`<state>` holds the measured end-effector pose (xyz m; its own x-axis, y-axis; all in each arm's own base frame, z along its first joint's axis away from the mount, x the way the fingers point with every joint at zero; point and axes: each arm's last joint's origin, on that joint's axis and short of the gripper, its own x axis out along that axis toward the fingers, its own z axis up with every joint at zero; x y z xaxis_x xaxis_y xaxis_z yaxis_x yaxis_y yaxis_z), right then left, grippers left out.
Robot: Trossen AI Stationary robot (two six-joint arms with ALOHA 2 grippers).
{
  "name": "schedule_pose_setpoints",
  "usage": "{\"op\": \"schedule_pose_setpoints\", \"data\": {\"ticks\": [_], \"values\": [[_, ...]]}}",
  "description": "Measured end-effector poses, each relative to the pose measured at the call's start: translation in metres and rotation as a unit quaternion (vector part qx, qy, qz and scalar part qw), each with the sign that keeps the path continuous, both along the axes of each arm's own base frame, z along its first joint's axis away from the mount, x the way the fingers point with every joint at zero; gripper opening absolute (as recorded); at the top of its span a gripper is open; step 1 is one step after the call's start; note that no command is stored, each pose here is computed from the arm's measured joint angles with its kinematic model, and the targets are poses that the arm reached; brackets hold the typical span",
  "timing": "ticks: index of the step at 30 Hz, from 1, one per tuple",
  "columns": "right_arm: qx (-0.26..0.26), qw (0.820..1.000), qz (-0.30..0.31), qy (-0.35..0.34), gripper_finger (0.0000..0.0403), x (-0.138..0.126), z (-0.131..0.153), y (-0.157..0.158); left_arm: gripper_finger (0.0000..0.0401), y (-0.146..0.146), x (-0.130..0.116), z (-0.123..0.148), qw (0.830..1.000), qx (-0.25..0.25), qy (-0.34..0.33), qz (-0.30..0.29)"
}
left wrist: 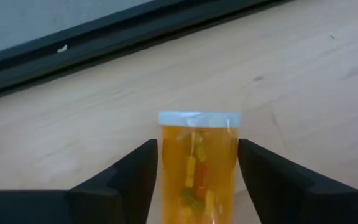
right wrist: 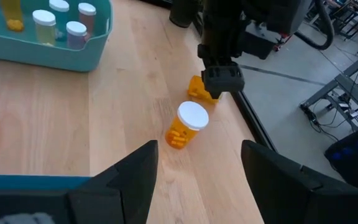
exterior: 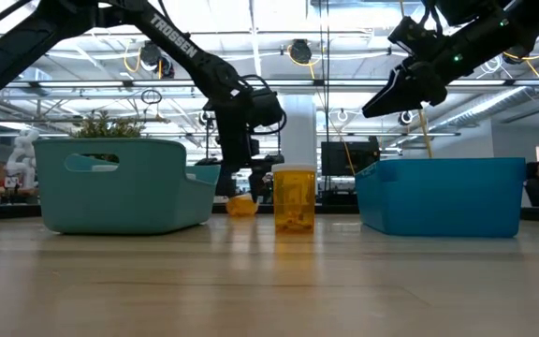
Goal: Pick and place medicine bottles into bin by pill shape (circle, oval)
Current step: Put the large orange pill bottle into the blue bin
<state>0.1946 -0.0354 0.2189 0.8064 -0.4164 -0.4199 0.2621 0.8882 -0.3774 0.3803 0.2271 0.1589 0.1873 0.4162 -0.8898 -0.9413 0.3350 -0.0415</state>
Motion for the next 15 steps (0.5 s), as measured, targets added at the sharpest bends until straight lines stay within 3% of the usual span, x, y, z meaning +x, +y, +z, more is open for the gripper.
{"op": "schedule_pose_setpoints", "data": {"ticks": [8, 15], "values": [[0.002, 1.000, -0.001, -0.001, 0.0224, 0.0000, 0.0000, 0.0000, 0.0197, -0.0050, 0.0026, -0.0003, 0.997, 0.003, 0.025, -0.074], [0.005, 1.000, -0.002, 0.002, 0.0224, -0.0004, -0.0008, 0.0001, 0.0255, -0.0078, 0.0024, -0.0009, 0.994, -0.005, 0.037, -0.103]]}}
